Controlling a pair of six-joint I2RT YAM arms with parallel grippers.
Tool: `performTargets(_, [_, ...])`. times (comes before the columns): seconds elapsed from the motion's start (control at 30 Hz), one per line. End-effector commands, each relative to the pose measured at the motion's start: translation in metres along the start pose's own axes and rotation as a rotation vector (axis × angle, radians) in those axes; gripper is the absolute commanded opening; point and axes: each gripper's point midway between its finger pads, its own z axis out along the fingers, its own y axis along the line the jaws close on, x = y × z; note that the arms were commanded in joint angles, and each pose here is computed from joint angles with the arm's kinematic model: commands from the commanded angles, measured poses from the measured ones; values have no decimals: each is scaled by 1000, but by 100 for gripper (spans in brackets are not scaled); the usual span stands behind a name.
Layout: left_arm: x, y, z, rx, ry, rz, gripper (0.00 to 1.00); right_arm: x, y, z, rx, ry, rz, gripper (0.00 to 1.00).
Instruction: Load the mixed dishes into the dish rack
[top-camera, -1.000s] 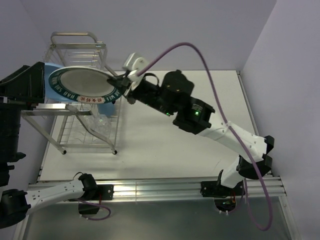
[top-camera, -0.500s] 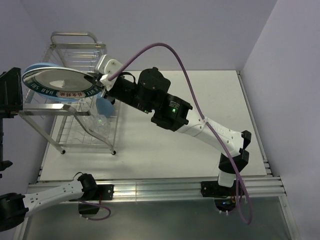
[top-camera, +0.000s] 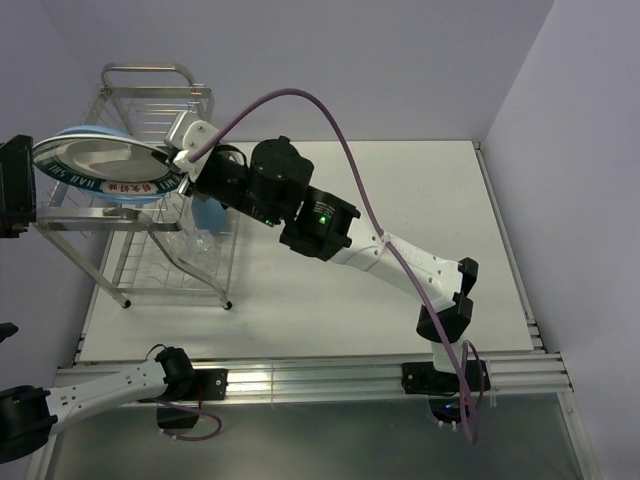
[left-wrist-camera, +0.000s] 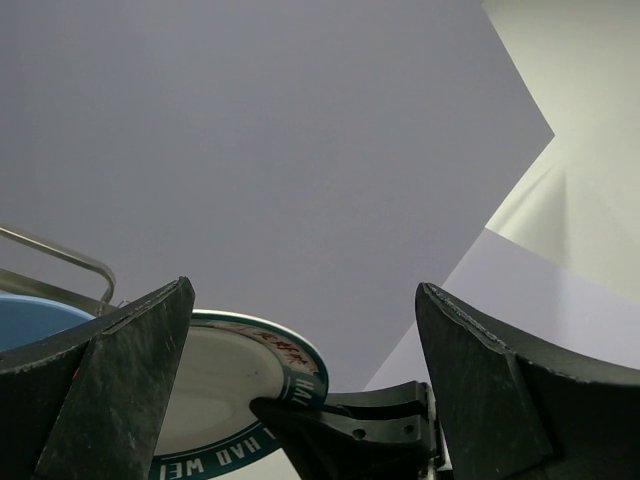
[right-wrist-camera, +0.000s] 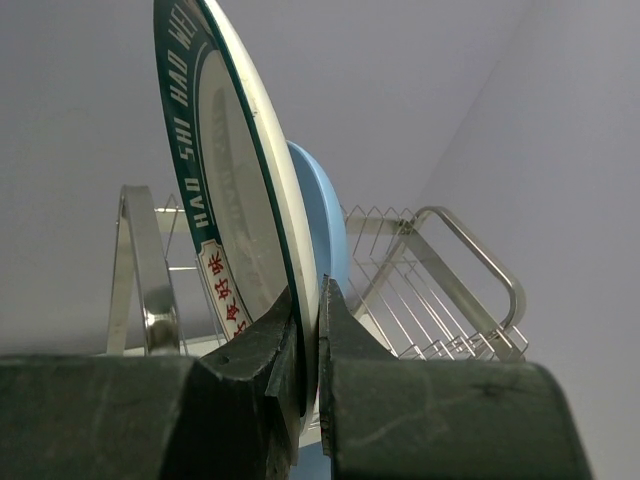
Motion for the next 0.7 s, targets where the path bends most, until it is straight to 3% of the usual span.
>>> performTargets(0.0, [-18, -2, -5, 27, -23, -38, 99, -42, -20, 1, 81, -143, 15, 0])
performTargets(0.67, [-32, 8, -12, 7, -40, -33, 99, 2, -7, 32, 85, -95, 59, 0])
